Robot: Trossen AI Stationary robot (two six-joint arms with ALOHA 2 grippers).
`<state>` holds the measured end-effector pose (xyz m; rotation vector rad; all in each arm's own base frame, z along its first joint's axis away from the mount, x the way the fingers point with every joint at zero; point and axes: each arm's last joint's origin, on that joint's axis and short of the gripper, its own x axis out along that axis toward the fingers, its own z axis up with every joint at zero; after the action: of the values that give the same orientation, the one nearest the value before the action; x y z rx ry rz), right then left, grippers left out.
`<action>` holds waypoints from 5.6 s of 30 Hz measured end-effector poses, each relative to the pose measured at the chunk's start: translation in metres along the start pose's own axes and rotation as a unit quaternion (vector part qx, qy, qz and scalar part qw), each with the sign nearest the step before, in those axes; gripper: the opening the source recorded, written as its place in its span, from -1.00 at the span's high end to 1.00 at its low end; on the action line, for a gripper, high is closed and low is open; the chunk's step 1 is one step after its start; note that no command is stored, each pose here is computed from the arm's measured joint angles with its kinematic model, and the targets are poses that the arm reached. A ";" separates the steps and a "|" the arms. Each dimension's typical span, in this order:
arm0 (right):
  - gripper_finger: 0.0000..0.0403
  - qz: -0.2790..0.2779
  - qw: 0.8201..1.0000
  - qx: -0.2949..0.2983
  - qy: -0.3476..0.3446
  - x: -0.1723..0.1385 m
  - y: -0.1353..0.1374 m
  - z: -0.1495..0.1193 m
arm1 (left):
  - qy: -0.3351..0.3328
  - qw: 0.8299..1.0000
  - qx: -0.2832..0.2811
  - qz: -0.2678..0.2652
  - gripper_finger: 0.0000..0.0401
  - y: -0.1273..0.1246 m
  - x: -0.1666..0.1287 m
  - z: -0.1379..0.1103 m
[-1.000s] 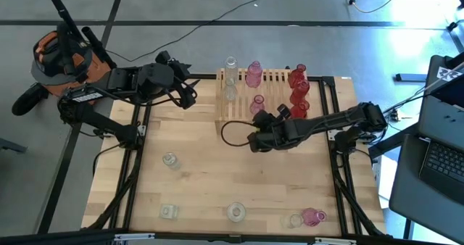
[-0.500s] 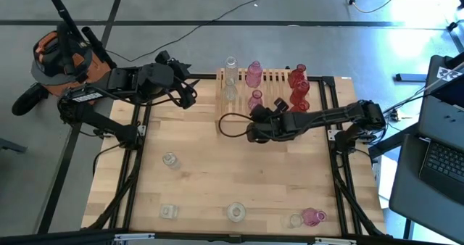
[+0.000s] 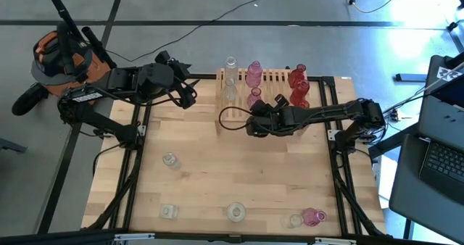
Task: Sort vases onto shelf
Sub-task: Put the top pink vase on the shelf aligned with the other pink vase, then put the pink vase on the shelf aligned with the other pink vase
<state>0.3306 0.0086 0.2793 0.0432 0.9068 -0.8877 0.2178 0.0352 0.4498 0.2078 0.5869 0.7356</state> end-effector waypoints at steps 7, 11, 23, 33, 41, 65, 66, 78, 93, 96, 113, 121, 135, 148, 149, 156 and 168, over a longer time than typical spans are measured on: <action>1.00 0.033 0.999 0.038 0.007 -0.012 0.012 -0.009 | 0.011 1.000 -0.004 0.000 -0.25 0.000 0.000 -0.003; 1.00 0.038 0.997 0.064 -0.008 -0.014 0.015 -0.007 | 0.011 1.000 -0.004 0.000 -0.25 0.000 0.000 -0.003; 1.00 0.045 0.997 0.048 -0.035 -0.008 0.013 0.004 | 0.012 1.000 -0.003 0.000 -0.25 0.000 0.000 -0.003; 1.00 0.021 0.999 0.032 -0.028 0.007 -0.001 0.014 | 0.012 1.000 -0.003 0.000 -0.25 0.000 0.000 -0.003; 1.00 0.011 0.999 0.020 -0.025 0.015 -0.008 0.018 | 0.012 1.000 -0.003 0.000 -0.25 0.000 0.000 -0.003; 1.00 0.059 0.998 0.015 -0.034 0.005 -0.005 0.026 | 0.022 1.000 -0.004 0.000 -0.25 0.000 0.000 -0.005; 1.00 0.067 0.997 0.012 -0.036 -0.002 -0.003 0.028 | 0.024 1.000 -0.005 0.000 -0.25 0.000 0.000 -0.006; 1.00 0.103 0.987 -0.119 -0.040 -0.120 -0.009 0.026 | 0.030 1.000 -0.001 0.000 -0.25 0.000 0.000 -0.007; 0.74 0.257 0.956 -0.128 0.056 -0.219 0.017 -0.067 | 0.035 0.999 0.003 -0.007 -0.25 -0.005 0.005 -0.006; 0.48 0.294 0.946 -0.112 0.073 -0.241 0.020 -0.090 | 0.039 0.999 0.005 -0.027 -0.25 -0.008 0.007 -0.006; 0.05 0.309 0.929 -0.075 0.189 -0.291 0.028 -0.178 | 0.065 0.995 0.017 -0.074 -0.25 -0.025 0.024 -0.006; 0.09 0.297 0.927 -0.083 0.214 -0.282 0.035 -0.198 | 0.058 0.995 0.019 -0.081 -0.25 -0.026 0.025 -0.004; 0.09 0.319 0.920 -0.063 0.216 -0.246 0.032 -0.221 | 0.052 0.995 0.016 -0.081 -0.25 -0.027 0.026 -0.003; 0.09 0.364 0.898 -0.070 0.239 -0.244 0.026 -0.240 | 0.053 0.995 0.013 -0.080 -0.25 -0.027 0.026 -0.003; 0.09 0.363 0.897 -0.070 0.241 -0.243 0.027 -0.240 | 0.053 0.995 0.013 -0.080 -0.25 -0.027 0.026 -0.003; 0.09 0.350 0.903 -0.073 0.237 -0.236 0.028 -0.243 | 0.053 0.995 0.012 -0.080 -0.25 -0.026 0.026 -0.003; 0.09 0.326 0.911 -0.086 0.238 -0.230 0.025 -0.246 | 0.045 0.996 0.006 -0.080 -0.25 -0.027 0.026 -0.001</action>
<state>0.1154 0.2687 0.2740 0.4031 1.3158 -0.1595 0.2481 0.0337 0.4278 0.1372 0.6853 0.5894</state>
